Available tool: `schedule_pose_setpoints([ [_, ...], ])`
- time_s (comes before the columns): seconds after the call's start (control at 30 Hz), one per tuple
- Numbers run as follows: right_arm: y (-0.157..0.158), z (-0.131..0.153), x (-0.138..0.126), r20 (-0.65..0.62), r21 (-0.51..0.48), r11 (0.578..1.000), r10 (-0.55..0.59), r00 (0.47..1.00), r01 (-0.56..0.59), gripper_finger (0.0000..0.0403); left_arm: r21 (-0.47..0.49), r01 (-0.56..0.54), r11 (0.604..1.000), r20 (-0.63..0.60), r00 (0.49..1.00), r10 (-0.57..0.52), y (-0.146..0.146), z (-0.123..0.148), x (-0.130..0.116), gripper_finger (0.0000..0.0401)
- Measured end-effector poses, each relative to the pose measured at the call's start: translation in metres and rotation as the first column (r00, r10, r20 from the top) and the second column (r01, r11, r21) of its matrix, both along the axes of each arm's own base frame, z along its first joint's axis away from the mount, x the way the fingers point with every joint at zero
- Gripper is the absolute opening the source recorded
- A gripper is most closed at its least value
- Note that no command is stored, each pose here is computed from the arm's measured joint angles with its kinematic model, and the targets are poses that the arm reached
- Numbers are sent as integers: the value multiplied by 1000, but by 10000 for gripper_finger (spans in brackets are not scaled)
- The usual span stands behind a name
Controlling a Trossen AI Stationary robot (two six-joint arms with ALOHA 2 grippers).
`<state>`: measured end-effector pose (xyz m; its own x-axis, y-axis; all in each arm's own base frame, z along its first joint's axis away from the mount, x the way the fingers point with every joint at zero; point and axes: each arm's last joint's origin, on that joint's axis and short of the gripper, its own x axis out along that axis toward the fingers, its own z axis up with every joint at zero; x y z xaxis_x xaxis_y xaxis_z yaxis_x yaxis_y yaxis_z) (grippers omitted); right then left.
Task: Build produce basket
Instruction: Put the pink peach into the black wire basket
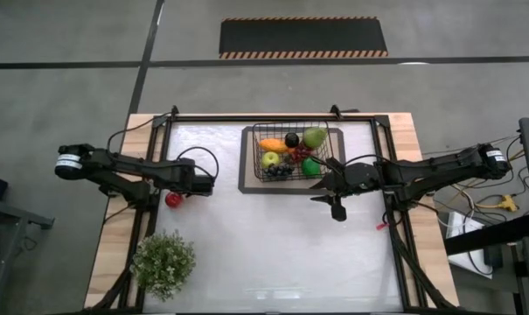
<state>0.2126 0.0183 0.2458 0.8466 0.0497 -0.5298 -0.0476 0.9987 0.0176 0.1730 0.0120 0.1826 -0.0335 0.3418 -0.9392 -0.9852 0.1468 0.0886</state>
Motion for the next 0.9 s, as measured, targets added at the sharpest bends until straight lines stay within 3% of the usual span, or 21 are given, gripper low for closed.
schedule_pose_setpoints([
  [0.27, 0, 0, 0, 0, -3, 1000, 2, 1000, -2, 142, 0, 1, 1000, 0, 1000, -1, 0, 0, 0, 224],
  [0.53, 0, 0, 0, -1, -3, 1000, 2, 1000, -2, 142, -1, 60, 998, 7, 998, -60, 0, 7, 5, 217],
  [0.73, 0, 0, 0, -4, -11, 1000, 6, 1000, -6, 142, 18, 228, 974, 70, 971, -228, -2, 38, 23, 216],
  [0.9, 0, -3, -1, -18, -17, 1000, 10, 1000, -10, 137, 90, 451, 888, 144, 876, -460, -12, 78, 42, 215],
])
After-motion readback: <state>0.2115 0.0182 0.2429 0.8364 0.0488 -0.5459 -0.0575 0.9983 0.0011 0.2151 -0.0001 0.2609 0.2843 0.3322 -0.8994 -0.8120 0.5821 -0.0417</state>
